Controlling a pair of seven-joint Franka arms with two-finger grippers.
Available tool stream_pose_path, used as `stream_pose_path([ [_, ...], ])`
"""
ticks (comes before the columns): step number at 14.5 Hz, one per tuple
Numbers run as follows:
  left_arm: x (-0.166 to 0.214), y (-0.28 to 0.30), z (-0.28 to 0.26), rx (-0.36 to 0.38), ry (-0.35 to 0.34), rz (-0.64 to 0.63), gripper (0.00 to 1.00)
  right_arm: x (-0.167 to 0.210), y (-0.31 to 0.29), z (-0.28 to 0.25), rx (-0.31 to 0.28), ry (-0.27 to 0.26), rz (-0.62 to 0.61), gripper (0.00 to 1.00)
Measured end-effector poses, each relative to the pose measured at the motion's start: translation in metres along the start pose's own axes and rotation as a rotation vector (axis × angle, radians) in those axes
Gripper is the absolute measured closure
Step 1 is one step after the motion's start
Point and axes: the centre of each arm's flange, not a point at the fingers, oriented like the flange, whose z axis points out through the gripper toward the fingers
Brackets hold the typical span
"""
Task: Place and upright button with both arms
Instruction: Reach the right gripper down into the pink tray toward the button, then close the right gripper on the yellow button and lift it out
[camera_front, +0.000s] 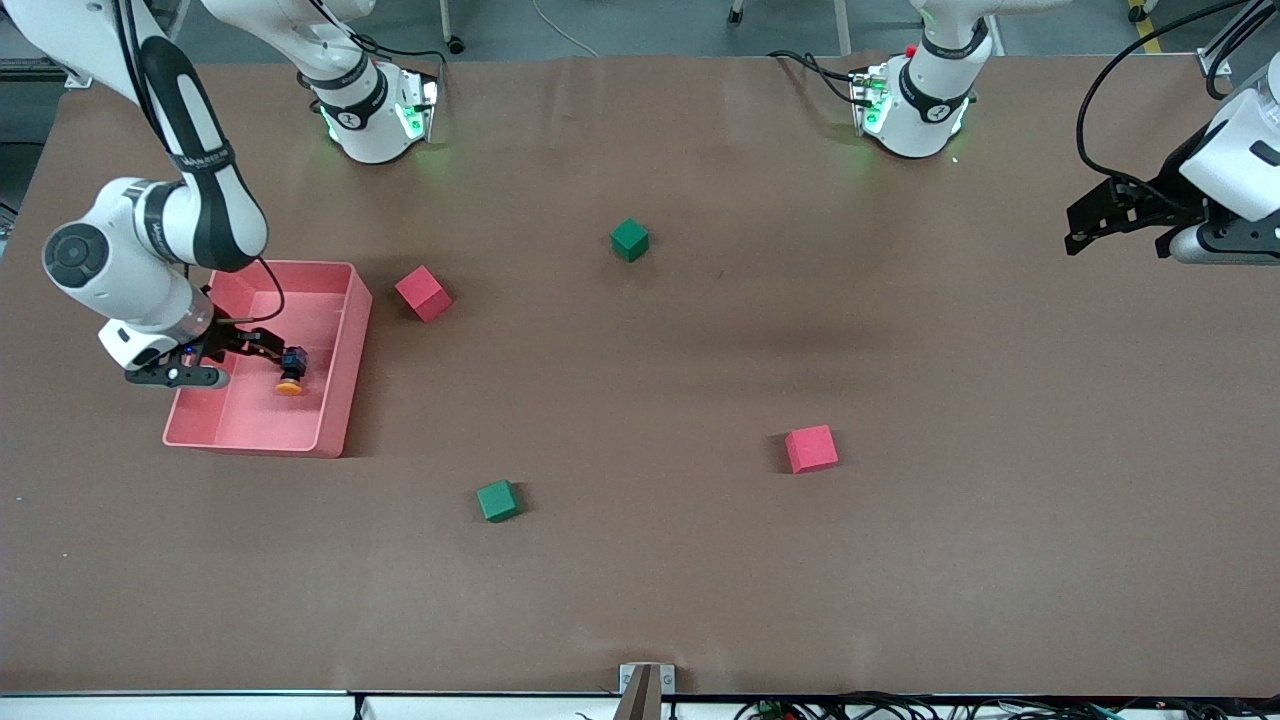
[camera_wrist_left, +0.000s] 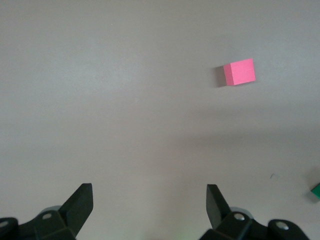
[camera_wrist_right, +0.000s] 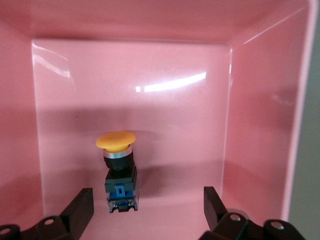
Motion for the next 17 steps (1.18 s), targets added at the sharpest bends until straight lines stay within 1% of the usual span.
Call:
stream_pose_path([
  [4, 0.0, 0.0, 0.001, -0.001, -0.001, 0.0, 0.0, 0.006, -0.022, 0.023, 0.03, 0.015, -0.005, 0.04],
  [7, 0.0, 0.0, 0.001, -0.001, -0.001, 0.0, 0.0, 0.009, -0.031, 0.037, 0.028, 0.036, -0.016, 0.05],
  [13, 0.0, 0.0, 0.001, -0.001, -0.001, -0.001, 0.0, 0.008, -0.025, 0.055, 0.02, 0.038, -0.006, 0.07],
  [14, 0.001, 0.0, 0.001, -0.001, -0.002, -0.001, 0.0, 0.008, -0.024, 0.058, 0.019, 0.039, -0.003, 0.1],
  [15, 0.001, 0.0, 0.002, -0.001, -0.003, -0.002, 0.0, 0.007, -0.022, 0.062, 0.017, 0.038, -0.001, 0.1],
  [16, 0.001, -0.001, 0.003, -0.001, -0.005, -0.002, 0.0, 0.007, -0.022, 0.065, 0.016, 0.036, 0.0, 0.17],
  [17, 0.002, -0.001, 0.003, -0.001, -0.006, -0.002, 0.0, 0.007, -0.022, 0.066, 0.016, 0.037, -0.001, 0.28],
])
